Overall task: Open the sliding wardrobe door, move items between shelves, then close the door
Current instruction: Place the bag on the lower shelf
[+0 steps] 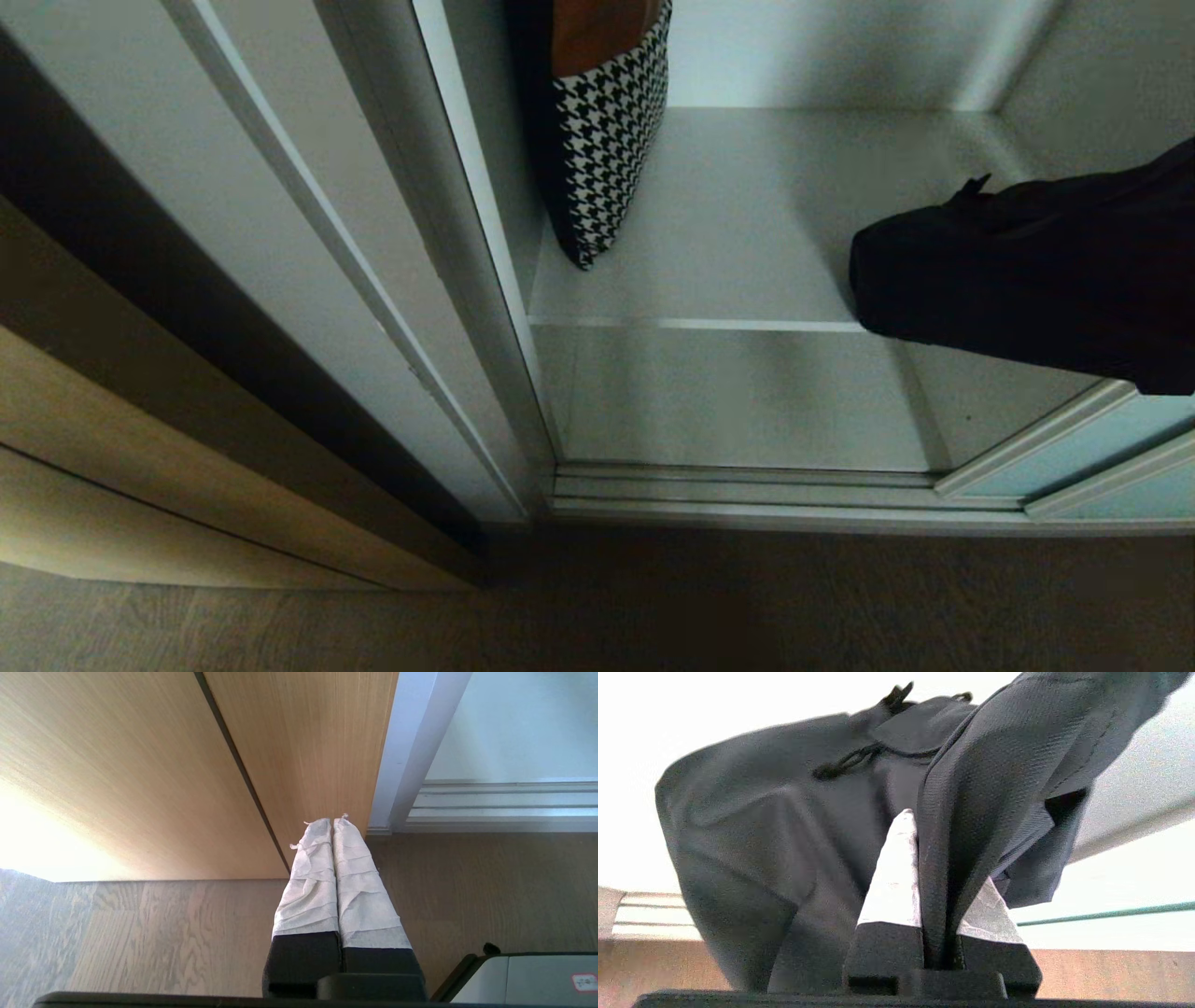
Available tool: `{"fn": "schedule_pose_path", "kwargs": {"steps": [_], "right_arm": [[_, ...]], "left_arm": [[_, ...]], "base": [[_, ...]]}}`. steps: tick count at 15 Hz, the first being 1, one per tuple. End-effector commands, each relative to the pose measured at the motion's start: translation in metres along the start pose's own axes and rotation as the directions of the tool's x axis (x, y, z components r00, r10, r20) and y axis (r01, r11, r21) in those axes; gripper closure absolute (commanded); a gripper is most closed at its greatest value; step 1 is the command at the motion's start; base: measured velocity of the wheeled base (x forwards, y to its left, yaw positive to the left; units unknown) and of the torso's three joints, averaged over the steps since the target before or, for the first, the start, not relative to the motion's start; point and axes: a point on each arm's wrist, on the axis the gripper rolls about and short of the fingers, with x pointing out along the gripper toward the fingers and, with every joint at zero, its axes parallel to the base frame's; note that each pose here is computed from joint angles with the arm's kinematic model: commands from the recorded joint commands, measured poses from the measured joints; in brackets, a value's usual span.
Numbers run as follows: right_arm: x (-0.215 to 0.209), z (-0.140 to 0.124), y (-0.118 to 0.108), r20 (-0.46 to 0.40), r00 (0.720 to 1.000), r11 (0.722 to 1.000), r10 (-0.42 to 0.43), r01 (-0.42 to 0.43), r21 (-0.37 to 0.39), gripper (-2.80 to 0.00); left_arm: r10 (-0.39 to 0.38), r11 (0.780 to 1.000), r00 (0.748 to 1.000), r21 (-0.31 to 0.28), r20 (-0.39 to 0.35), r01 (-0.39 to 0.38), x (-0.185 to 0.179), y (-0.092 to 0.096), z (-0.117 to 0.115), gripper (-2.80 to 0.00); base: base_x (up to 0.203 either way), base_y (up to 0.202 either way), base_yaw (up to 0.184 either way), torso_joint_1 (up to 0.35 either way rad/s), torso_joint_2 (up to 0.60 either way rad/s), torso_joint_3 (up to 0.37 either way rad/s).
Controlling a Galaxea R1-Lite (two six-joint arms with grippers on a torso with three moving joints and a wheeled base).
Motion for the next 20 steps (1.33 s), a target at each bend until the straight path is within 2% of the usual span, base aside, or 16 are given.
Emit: {"fn": "schedule_pose_path", "kwargs": {"steps": [1,4,10,12,16,18,20], "right_arm": [[-0.037,0.011,0.007,0.052,0.999,1.0,-0.018,0.019,-0.012,0.0],[-0.064,0.005,0.015,0.048,0.998,0.999,-0.045,0.046,-0.025,0.0],[-0.106,-0.009,0.03,0.066,0.995,0.989,-0.079,0.086,-0.124,0.0],[-0.122,-0.012,0.03,0.061,0.992,0.984,-0.115,0.122,-0.132,0.0],[-0.159,-0.031,0.029,0.011,0.991,0.971,-0.133,0.133,-0.198,0.0],[-0.167,-0.038,0.026,0.01,0.984,0.964,-0.178,0.177,-0.198,0.0],[-0.177,-0.046,0.025,0.018,0.982,0.961,-0.187,0.187,-0.203,0.0]], "left_arm": [[-0.001,1.0,1.0,0.0,-0.002,0.001,0.0,0.0,0.0,0.0],[-0.001,1.0,1.0,0.002,-0.002,0.001,0.0,0.0,0.0,0.0],[-0.001,1.0,1.0,0.0,-0.001,0.001,0.0,0.0,0.0,0.0],[0.0,1.0,1.0,0.0,-0.002,0.0,0.0,0.0,0.0,0.0],[-0.001,1.0,1.0,0.0,-0.001,0.001,0.0,0.0,0.0,0.0],[-0.001,1.0,1.0,0.001,-0.001,0.001,0.0,0.0,0.0,0.0],[0.0,1.0,1.0,0.0,-0.001,0.0,0.0,0.0,0.0,0.0]], "base": [[0.0,0.0,0.0,0.0,0.0,0.0],[0.0,0.0,0.0,0.0,0.0,0.0],[0.0,0.0,0.0,0.0,0.0,0.0],[0.0,0.0,0.0,0.0,0.0,0.0],[0.0,0.0,0.0,0.0,0.0,0.0],[0.0,0.0,0.0,0.0,0.0,0.0],[0.0,0.0,0.0,0.0,0.0,0.0]]}}
